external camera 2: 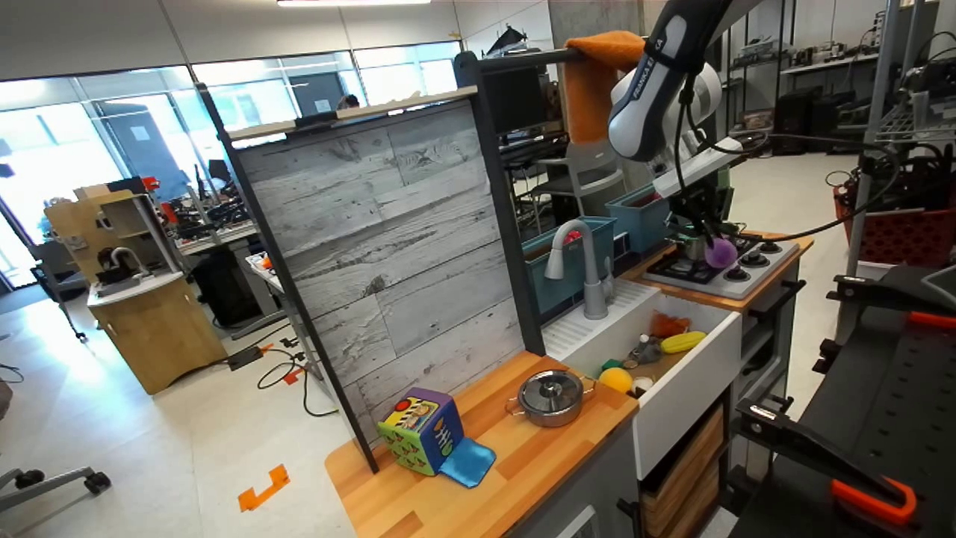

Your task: Pick up the purple plush toy from the sink and put it in the pot

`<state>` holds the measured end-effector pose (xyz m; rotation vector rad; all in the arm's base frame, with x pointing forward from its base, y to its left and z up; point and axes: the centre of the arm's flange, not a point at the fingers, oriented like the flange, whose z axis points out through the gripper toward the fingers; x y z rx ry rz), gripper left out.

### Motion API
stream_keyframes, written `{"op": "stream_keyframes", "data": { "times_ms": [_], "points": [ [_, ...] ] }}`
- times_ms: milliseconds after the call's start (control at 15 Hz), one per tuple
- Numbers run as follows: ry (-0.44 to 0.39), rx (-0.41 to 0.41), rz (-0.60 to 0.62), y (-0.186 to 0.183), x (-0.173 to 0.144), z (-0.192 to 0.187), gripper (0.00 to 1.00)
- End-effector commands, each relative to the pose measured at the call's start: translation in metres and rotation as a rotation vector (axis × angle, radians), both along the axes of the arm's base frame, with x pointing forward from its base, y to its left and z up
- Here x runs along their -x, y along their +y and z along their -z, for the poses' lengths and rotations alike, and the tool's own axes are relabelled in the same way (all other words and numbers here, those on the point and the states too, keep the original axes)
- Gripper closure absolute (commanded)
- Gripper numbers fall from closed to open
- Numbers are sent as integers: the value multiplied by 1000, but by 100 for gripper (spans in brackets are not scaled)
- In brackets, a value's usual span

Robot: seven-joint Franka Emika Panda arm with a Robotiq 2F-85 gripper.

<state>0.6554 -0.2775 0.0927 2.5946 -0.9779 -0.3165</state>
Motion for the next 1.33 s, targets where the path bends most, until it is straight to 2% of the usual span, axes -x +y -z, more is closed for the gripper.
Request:
{"op": "stream_keyframes", "data": {
  "times_ms": [0,267,533,800,1067,1267],
  "points": [
    [-125,97,32,-4,26,-34,97],
    [-292,278,57,-23,37,-61,97],
    [-346,419,87,-35,44,-64,97],
    [-381,438,90,-34,40,-49,97],
    [-521,411,80,-39,23,-34,97],
    [-565,401,71,-41,16,-21,97]
  ]
}}
